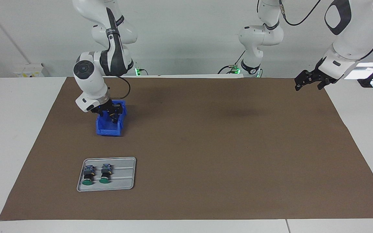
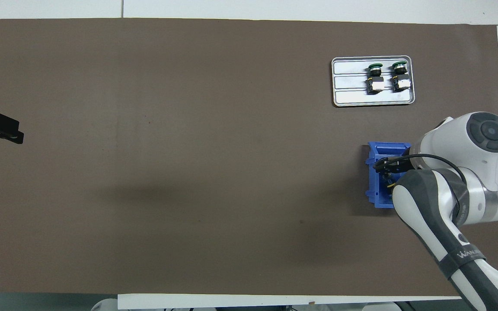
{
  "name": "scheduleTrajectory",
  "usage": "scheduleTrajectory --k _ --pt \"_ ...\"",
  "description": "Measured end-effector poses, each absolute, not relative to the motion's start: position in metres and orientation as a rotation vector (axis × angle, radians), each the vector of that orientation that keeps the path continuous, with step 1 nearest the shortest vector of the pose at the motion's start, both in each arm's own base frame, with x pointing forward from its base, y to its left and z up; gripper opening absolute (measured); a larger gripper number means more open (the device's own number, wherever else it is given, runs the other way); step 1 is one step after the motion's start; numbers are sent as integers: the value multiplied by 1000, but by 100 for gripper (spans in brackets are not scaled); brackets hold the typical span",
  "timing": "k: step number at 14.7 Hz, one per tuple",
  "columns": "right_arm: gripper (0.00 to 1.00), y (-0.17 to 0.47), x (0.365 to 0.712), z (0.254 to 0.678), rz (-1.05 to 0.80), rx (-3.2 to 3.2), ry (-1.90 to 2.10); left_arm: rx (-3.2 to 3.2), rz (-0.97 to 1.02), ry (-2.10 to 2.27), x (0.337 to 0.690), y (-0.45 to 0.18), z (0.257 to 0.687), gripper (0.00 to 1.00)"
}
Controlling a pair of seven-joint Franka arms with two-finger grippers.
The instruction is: Place and press button with both arms
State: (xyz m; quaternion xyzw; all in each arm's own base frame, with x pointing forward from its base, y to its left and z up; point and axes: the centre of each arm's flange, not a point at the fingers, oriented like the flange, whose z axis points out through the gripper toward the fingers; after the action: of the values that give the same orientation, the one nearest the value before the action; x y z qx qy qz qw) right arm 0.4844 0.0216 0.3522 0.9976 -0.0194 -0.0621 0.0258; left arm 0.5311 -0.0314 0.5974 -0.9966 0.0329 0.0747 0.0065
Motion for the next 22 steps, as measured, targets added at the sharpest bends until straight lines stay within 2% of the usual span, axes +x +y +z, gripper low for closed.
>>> scheduleTrajectory --k 1,4,7,16,22 --pt "92 22 486 354 -186 3084 -60 -3118 234 103 531 -31 597 100" --pt "95 22 493 370 -200 3081 -62 -3118 234 103 531 -31 597 100" --pt "99 22 502 408 -253 3071 -66 -3118 234 103 531 -31 597 100" --pt "99 20 524 521 -180 3111 -113 -3118 234 103 531 -31 597 100" --pt "99 17 522 598 -152 3142 -265 -3118 234 103 531 -31 597 100"
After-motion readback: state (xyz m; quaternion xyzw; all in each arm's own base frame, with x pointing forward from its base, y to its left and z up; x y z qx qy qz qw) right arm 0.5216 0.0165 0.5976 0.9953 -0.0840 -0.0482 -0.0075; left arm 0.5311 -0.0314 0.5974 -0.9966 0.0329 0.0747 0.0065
